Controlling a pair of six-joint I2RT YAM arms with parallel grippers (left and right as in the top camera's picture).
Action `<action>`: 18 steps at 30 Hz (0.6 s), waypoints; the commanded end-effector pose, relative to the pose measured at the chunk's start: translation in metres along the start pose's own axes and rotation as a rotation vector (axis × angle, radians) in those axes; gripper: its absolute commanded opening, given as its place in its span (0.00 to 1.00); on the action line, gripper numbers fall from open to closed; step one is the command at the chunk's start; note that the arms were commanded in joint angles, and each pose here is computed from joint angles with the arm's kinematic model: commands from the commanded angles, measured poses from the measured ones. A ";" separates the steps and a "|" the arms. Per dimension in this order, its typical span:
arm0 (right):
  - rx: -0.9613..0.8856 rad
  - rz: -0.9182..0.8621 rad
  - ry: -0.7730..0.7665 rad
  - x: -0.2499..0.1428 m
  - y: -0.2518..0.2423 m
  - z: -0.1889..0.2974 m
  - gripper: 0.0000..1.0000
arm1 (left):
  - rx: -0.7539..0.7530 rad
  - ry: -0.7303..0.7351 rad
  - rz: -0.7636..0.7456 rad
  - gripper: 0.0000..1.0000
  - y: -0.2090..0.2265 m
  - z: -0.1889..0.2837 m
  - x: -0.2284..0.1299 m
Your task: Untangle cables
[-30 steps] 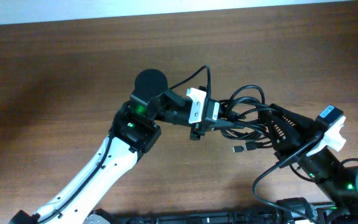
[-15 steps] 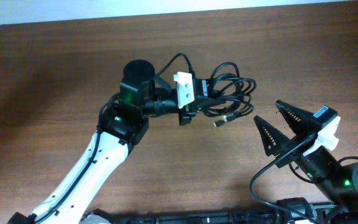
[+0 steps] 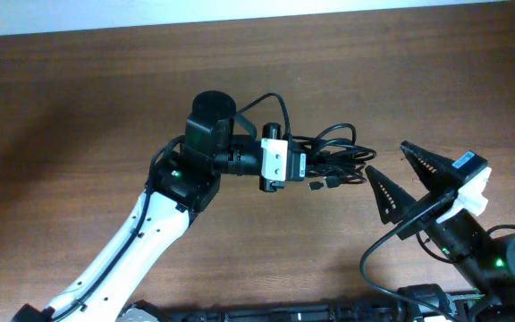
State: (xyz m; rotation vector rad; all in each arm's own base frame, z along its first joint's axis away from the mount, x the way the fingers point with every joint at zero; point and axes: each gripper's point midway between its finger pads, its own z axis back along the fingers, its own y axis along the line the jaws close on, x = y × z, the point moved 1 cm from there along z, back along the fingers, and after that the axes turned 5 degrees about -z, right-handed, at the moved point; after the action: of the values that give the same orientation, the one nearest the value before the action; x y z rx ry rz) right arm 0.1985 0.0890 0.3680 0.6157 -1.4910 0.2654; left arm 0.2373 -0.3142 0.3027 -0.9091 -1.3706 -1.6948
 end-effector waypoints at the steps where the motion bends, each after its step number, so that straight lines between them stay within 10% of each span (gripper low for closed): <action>1: -0.005 0.012 -0.009 0.004 0.001 0.002 0.67 | -0.015 -0.028 -0.046 0.02 -0.001 0.000 0.008; 18: 0.017 0.115 0.076 -0.017 0.002 0.002 0.76 | -0.194 -0.230 -0.093 0.08 -0.029 0.008 0.041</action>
State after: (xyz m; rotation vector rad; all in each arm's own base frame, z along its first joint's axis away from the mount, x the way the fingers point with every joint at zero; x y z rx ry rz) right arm 0.1974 0.0906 0.3486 0.5316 -1.4440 0.3540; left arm 0.2142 -0.3128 0.3161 -1.0632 -1.4090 -1.7834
